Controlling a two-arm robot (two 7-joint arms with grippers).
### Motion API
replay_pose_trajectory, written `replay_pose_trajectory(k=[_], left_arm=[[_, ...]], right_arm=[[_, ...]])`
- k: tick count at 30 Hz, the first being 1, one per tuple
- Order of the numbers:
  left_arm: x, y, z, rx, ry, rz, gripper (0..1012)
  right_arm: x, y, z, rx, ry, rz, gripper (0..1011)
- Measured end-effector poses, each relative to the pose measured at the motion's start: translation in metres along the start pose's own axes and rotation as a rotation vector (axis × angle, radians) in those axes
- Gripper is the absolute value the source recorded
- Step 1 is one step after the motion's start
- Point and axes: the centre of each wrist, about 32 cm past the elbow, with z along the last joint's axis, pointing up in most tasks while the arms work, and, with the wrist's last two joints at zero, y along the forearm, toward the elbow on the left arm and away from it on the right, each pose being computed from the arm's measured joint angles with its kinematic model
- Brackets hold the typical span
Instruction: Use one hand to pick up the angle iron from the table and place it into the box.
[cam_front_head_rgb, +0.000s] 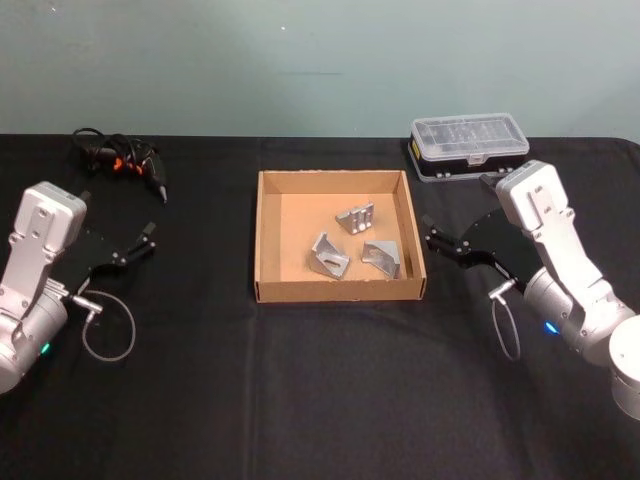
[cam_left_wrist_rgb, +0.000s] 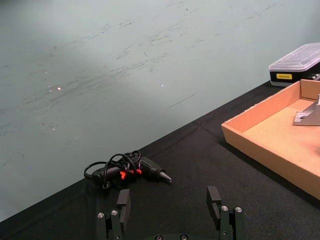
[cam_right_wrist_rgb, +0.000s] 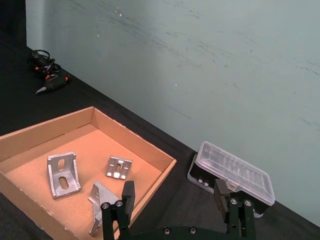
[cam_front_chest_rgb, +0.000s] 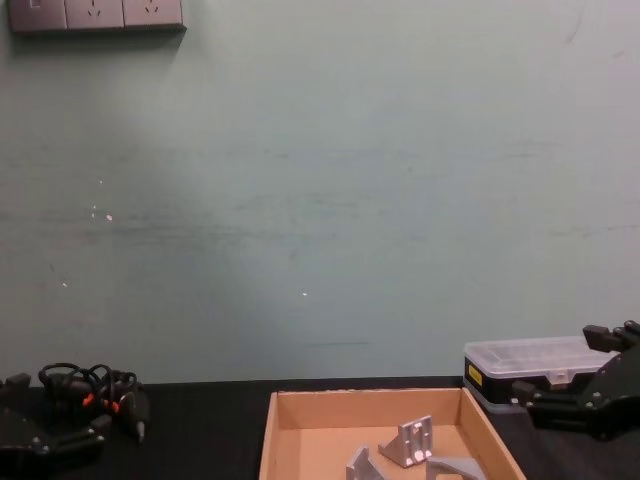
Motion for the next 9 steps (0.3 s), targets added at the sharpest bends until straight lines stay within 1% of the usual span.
replay_pose_trajectory(k=[9], left_arm=[[0.0,0.0,0.0,0.0,0.0,0.0,1000]], right_arm=[[0.0,0.0001,0.0001,0.0,0.0,0.001,1004]])
